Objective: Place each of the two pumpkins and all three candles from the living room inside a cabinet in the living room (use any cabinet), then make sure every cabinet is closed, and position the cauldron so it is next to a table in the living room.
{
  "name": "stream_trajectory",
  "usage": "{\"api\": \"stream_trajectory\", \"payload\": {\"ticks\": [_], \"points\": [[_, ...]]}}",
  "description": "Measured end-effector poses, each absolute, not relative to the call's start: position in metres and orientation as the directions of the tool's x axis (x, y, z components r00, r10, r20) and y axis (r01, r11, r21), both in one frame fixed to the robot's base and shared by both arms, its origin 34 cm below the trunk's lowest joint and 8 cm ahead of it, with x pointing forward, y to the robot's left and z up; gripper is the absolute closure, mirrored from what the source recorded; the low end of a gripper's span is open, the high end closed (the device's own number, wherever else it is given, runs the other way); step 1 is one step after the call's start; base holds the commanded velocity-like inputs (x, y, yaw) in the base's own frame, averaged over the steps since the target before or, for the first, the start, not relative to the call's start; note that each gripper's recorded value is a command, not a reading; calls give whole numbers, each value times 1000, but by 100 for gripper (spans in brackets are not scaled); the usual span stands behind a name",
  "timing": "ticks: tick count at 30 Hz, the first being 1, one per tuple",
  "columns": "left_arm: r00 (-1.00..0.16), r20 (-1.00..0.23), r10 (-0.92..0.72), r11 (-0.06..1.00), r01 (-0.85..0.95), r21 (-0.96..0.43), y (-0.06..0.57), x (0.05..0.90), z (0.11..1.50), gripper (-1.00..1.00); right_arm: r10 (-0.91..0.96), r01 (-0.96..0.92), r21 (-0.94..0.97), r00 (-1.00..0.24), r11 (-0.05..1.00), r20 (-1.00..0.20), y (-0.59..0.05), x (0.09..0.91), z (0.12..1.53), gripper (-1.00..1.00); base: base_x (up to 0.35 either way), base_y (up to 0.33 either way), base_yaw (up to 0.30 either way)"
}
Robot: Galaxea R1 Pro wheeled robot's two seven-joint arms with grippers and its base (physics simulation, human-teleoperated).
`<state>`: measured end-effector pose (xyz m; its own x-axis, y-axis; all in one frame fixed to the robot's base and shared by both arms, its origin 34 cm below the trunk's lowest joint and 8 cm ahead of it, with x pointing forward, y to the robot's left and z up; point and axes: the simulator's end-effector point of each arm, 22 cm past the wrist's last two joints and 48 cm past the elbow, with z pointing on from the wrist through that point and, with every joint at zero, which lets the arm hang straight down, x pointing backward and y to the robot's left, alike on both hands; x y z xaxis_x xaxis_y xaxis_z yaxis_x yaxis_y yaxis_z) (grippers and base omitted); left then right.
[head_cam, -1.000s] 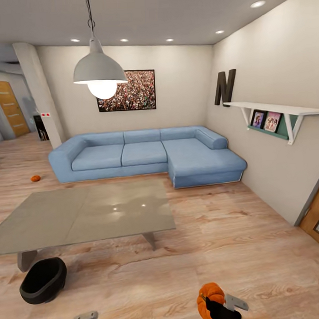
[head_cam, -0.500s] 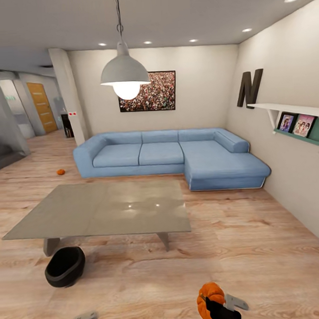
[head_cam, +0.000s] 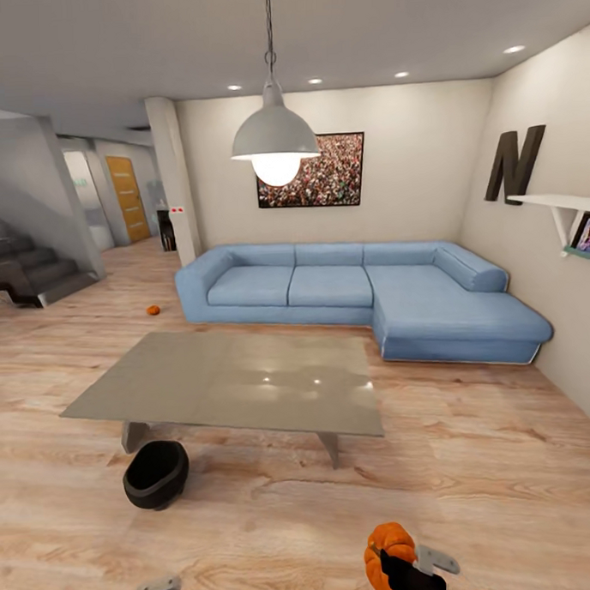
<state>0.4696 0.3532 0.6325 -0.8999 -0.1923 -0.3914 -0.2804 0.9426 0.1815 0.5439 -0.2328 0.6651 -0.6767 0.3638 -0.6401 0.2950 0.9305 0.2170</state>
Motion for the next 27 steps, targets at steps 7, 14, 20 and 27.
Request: {"api": "stream_trajectory", "payload": {"ticks": [7, 14, 20, 27], "points": [[-898, -395, -192, 943, -281, 179, 353, 471, 634, -100, 364, 294, 219, -673, 930, -644, -233, 546, 667, 100, 0, 0, 265], [-896, -400, -192, 943, -282, 177, 352, 473, 636, -100, 364, 293, 220, -671, 930, -646, -232, 546, 669, 100, 0, 0, 265], [-894, -404, -192, 943, -282, 176, 352, 474, 637, -100, 364, 292, 221, -668, 930, -649, -233, 548, 671, 100, 0, 0, 265], [-891, -410, -193, 943, -284, 175, 352, 476, 639, -100, 364, 291, 222, -665, 930, -652, -233, 549, 673, 100, 0, 0, 265]]}}
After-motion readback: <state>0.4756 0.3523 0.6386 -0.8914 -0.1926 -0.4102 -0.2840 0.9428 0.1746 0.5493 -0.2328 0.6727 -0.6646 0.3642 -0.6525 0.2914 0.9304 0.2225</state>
